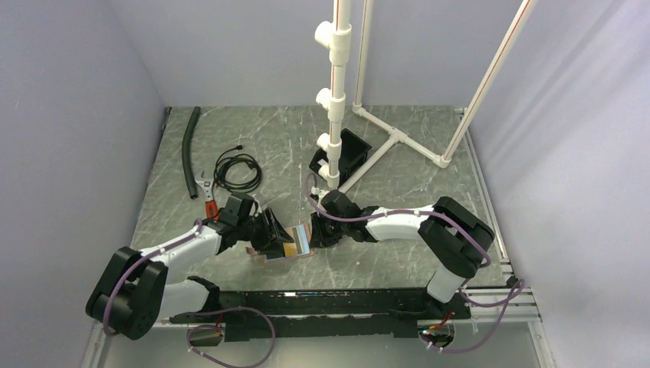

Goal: Put the credit cards into the card holder
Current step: Insert the credit card into the card holder.

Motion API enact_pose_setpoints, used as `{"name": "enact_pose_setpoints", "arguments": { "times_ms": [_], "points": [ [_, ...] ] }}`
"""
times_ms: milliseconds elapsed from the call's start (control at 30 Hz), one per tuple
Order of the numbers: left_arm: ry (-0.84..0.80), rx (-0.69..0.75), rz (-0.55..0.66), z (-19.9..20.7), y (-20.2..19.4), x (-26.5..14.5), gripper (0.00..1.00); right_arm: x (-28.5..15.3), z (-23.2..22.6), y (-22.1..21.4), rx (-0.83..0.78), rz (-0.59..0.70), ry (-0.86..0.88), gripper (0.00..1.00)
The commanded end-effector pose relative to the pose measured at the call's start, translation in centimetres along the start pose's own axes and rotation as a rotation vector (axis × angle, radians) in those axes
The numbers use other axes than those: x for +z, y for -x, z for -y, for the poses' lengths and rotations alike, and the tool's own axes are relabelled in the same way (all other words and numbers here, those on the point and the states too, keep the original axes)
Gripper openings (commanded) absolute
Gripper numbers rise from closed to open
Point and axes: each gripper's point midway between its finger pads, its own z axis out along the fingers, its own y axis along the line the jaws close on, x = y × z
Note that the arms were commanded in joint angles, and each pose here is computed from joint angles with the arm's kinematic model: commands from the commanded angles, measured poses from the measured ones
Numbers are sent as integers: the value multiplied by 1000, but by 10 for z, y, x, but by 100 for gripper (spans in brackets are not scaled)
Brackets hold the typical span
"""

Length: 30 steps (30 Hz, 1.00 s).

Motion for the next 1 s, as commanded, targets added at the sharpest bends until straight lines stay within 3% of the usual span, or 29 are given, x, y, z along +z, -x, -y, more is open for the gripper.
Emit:
{"name": "enact_pose_setpoints", "arguments": {
  "times_ms": [0,233,467,633,833,967],
  "points": [
    [137,52,15,-20,5,9,56,3,2,-8,-18,-20,0,10],
    [290,75,19,-32,3,16,57,4,2,-9,-16,-24,3,9],
    [26,91,-15,8,-3,37,57,5,2,-12,-10,-27,14,9],
    [-79,147,45,34,2,21,58,3,2,-12,-9,-23,12,9],
    [187,155,86,-4,7,-6,59,3,3,-13,-10,-22,12,9],
    [245,155,63,-10,7,-6,59,5,2,-13,-11,-25,13,9]
  ]
}}
